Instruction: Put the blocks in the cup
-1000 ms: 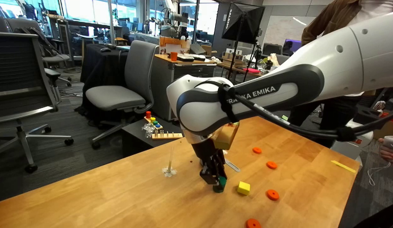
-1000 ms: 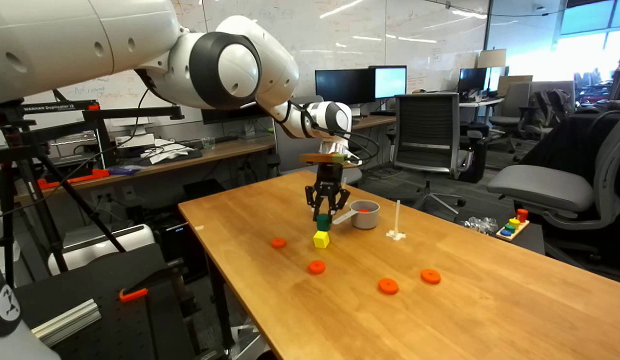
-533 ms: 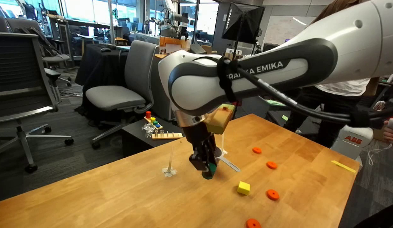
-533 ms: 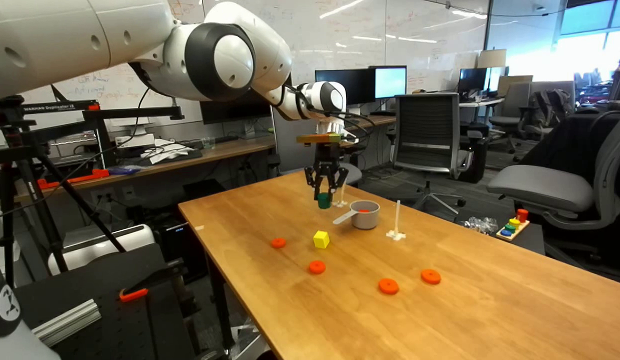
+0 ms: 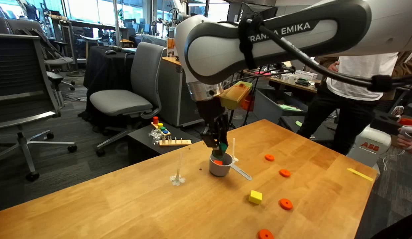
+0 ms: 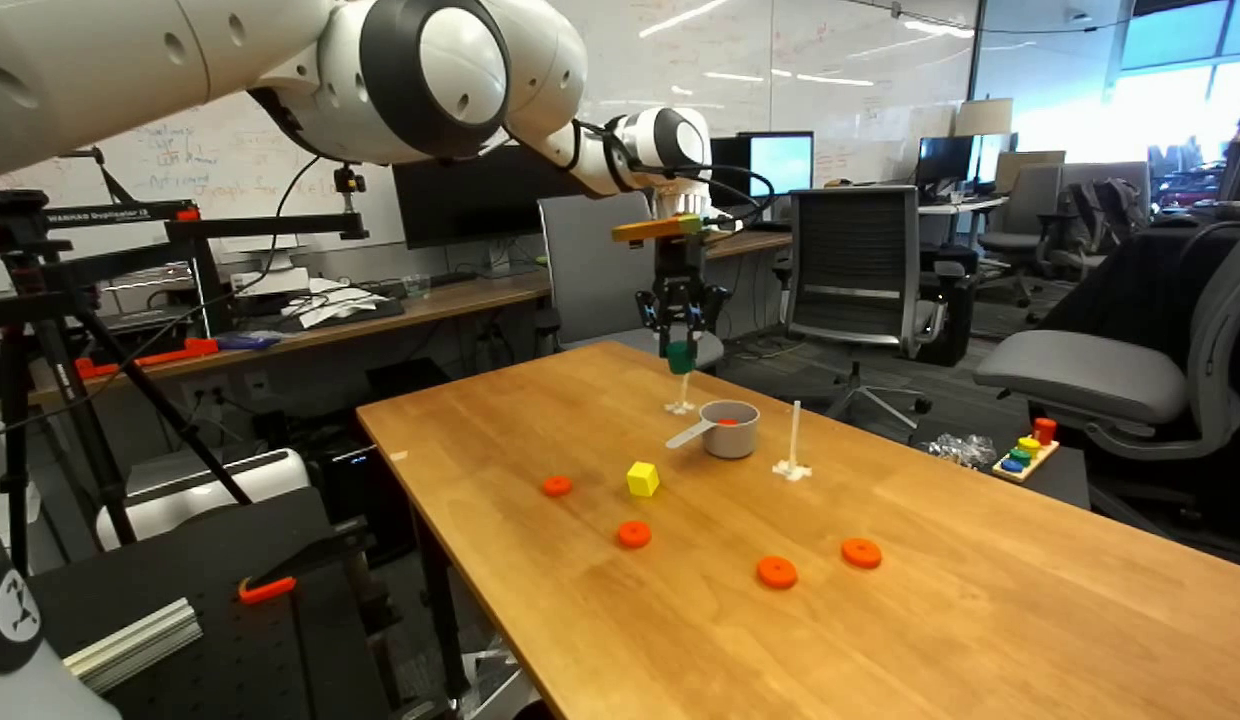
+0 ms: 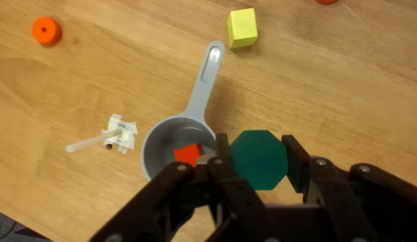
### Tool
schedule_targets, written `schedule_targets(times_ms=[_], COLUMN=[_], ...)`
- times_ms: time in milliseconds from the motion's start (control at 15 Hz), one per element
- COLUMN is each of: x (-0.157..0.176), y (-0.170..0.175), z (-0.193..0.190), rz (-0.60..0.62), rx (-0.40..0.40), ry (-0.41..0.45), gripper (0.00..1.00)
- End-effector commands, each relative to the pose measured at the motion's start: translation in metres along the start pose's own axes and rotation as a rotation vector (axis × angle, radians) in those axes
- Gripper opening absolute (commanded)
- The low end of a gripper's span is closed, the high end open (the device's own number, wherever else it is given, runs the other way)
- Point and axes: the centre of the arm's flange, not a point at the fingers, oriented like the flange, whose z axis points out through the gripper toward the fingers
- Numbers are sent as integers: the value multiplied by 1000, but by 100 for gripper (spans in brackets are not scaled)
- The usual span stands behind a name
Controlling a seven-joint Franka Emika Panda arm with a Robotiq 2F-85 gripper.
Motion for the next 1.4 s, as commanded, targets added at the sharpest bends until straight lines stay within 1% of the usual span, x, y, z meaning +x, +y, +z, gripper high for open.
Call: schedule_targets(times_ms=[0, 200, 400, 467, 533, 600, 800, 867, 1000, 1067, 1333], x=[-17, -13, -7, -5, -3, -2, 1, 1, -1, -2, -3], y=[30, 49, 60, 61, 62, 62, 58, 56, 48, 40, -12], z=[-10, -2, 9, 12, 16, 19, 28, 31, 35, 38, 62], rz=[60, 88, 103, 111, 110, 108, 97, 92, 71, 55, 1], rx=[-10, -2, 16, 26, 24, 27, 29, 35, 51, 71, 100], ry=[4, -2, -24, -31, -36, -43, -57, -61, -65, -67, -105], gripper=[18, 18, 18, 68, 68, 73, 98, 100, 100, 100, 100])
